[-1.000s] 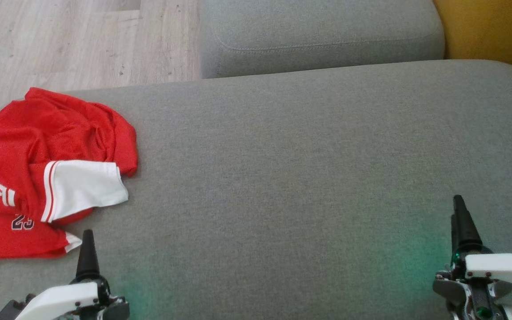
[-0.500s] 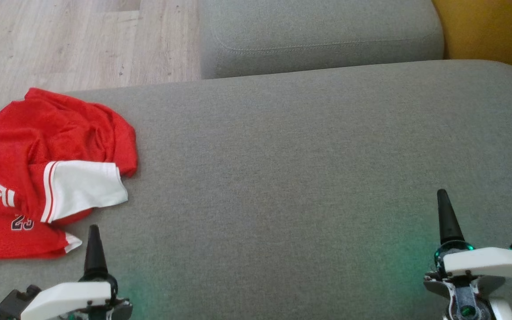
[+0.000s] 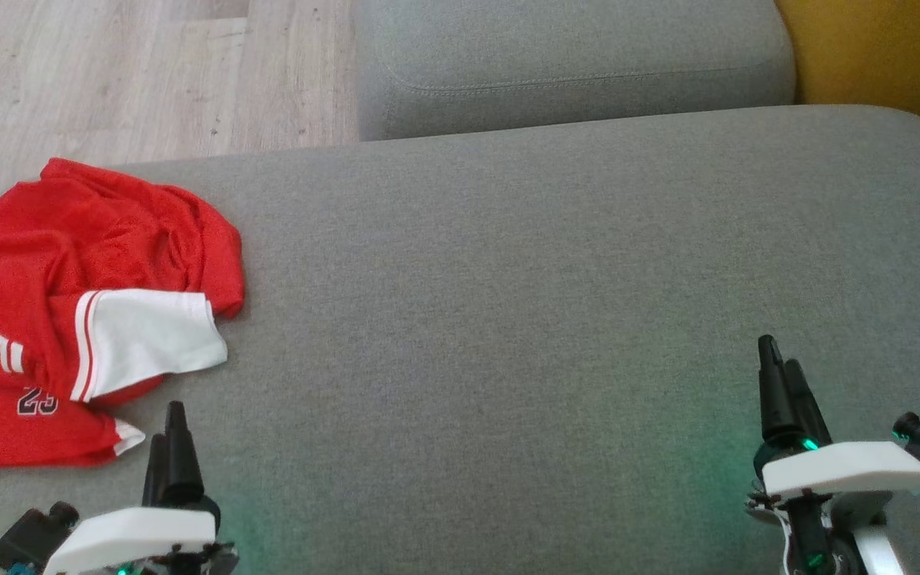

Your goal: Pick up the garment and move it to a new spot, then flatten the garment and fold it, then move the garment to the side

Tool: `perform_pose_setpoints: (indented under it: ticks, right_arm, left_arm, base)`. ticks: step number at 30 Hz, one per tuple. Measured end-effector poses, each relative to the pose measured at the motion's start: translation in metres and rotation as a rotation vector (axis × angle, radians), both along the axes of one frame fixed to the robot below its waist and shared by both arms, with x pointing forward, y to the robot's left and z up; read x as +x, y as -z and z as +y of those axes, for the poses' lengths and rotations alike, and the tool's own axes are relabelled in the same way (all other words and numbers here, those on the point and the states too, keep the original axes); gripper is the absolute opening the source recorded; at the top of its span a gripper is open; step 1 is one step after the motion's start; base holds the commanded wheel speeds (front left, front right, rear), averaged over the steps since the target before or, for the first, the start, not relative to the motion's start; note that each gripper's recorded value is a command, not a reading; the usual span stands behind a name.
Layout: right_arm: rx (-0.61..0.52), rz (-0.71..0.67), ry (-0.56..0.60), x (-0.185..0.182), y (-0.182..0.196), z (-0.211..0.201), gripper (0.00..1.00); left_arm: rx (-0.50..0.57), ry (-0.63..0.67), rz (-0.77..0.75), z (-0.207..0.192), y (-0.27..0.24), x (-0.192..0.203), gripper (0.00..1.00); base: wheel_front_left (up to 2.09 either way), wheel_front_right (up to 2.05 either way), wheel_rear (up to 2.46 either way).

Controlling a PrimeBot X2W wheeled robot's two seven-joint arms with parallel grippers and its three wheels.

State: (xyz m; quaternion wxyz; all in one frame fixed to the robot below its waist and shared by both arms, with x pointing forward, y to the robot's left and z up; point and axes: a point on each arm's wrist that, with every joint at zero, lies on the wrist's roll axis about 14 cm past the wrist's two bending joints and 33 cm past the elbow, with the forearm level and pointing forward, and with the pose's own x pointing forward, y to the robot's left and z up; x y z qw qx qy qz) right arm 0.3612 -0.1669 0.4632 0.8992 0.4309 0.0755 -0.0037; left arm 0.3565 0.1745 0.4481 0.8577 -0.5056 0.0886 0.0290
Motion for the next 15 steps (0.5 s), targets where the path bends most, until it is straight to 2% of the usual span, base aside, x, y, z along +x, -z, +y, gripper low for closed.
perform_pose_setpoints:
  ticks: [15]
  right_arm:
    - [-0.196,-0.058,-0.056,0.001,-0.009,0.012,1.00]
  left_arm:
    - [0.185,0.046,-0.027,-0.002,-0.002,-0.001,1.00]
  base:
    - [0.00,0.00,0.00]
